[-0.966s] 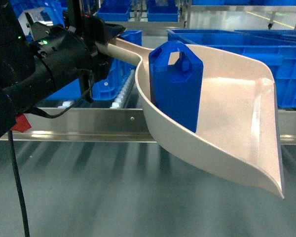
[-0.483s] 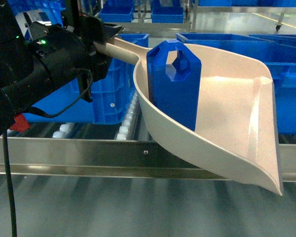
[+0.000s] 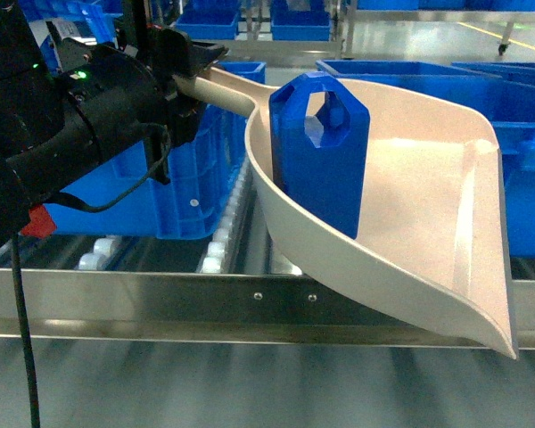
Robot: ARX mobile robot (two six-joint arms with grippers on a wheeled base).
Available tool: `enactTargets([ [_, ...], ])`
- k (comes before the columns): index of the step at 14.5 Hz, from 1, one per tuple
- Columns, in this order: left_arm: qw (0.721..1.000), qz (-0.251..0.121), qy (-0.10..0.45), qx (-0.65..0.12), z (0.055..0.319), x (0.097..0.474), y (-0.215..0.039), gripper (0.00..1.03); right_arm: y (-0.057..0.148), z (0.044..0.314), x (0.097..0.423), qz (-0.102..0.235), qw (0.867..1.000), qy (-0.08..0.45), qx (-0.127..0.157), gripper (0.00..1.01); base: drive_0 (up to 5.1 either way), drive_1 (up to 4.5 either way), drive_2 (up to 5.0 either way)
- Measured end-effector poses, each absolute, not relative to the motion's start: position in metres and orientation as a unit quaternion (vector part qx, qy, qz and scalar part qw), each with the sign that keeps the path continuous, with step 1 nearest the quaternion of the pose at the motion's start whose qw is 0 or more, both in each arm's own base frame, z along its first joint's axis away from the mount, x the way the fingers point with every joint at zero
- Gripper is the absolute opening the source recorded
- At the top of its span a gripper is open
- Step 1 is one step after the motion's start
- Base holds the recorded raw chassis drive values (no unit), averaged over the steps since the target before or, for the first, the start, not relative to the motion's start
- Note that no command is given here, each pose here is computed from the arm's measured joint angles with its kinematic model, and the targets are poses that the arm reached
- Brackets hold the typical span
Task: Place part in tray to right shelf
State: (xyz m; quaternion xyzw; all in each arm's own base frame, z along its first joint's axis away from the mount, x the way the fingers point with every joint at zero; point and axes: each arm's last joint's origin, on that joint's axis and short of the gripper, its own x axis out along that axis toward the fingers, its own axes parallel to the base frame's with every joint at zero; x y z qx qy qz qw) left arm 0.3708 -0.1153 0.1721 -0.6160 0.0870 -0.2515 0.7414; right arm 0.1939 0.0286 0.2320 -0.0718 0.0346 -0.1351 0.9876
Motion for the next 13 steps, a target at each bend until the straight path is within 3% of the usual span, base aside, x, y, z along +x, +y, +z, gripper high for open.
enactTargets([
  [13, 0.741, -0.252, 0.087, -0.616, 0.1722, 0.3708, -0.1153, 0.12, 0.0286, 0.2320, 0.1939, -0.135, 0.988, 0.035, -0.072, 0.98, 0.0, 0.00, 0.0],
])
